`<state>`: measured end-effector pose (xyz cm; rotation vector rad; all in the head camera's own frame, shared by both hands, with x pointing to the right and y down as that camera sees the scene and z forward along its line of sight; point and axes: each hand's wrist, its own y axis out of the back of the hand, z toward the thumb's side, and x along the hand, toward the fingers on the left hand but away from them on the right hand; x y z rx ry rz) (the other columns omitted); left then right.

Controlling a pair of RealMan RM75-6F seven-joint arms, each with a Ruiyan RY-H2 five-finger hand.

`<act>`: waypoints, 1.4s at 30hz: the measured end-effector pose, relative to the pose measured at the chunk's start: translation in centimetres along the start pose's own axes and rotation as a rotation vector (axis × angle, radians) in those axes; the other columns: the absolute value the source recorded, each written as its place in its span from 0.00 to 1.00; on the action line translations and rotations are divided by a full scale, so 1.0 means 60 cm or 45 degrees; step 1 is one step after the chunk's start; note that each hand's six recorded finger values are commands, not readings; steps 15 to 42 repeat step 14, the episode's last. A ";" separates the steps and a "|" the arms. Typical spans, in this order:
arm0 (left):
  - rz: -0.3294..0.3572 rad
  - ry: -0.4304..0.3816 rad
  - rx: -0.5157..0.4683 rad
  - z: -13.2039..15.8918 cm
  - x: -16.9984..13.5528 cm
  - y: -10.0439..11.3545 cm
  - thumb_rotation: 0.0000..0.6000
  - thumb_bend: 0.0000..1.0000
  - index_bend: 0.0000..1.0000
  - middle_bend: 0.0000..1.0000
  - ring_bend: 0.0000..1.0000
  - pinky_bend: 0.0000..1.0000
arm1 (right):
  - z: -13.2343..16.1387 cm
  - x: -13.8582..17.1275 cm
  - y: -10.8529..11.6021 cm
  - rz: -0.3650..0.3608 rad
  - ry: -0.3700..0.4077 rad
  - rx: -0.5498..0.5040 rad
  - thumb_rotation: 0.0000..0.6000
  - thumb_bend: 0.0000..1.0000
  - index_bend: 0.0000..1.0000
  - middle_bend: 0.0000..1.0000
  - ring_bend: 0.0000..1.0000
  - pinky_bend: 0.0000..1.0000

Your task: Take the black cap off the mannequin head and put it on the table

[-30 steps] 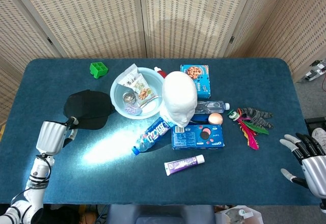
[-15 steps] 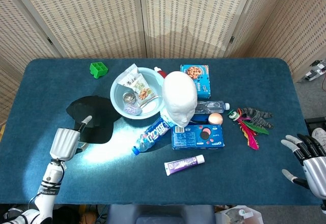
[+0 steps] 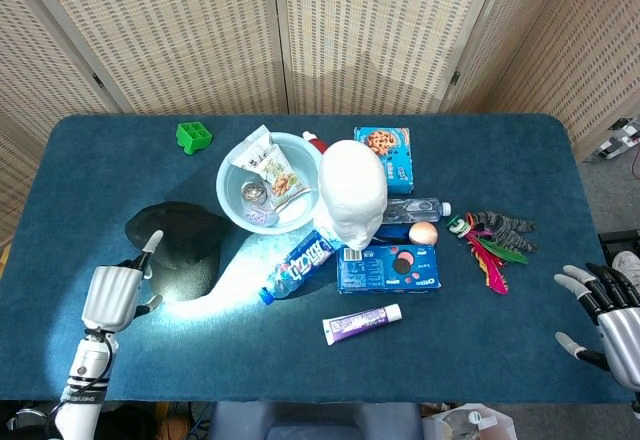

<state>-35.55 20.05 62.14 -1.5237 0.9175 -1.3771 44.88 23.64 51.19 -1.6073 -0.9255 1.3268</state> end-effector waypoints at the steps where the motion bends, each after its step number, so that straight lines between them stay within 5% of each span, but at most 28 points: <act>1: 0.013 0.019 -0.010 -0.007 -0.003 0.006 1.00 0.00 0.00 0.49 0.57 0.86 | 0.000 0.000 -0.001 0.006 0.000 0.002 1.00 0.11 0.25 0.21 0.12 0.14; 5: 0.025 0.078 -0.034 -0.032 -0.018 0.018 1.00 0.00 0.01 0.42 0.47 0.71 | 0.000 0.000 -0.007 0.029 0.005 0.006 1.00 0.11 0.25 0.21 0.12 0.14; 10: -0.022 0.154 -0.044 -0.067 -0.044 0.028 1.00 0.00 0.06 0.21 0.24 0.39 | 0.001 -0.003 -0.014 0.053 0.020 0.007 1.00 0.11 0.25 0.21 0.12 0.14; 13: -0.054 0.188 -0.060 -0.085 -0.062 0.036 1.00 0.00 0.06 0.17 0.21 0.31 | 0.005 -0.008 -0.019 0.064 0.034 0.009 1.00 0.11 0.25 0.21 0.12 0.12; 42: -0.058 0.198 -0.068 -0.091 -0.068 0.037 1.00 0.00 0.06 0.17 0.21 0.30 | 0.006 -0.009 -0.020 0.066 0.037 0.007 1.00 0.11 0.25 0.21 0.12 0.12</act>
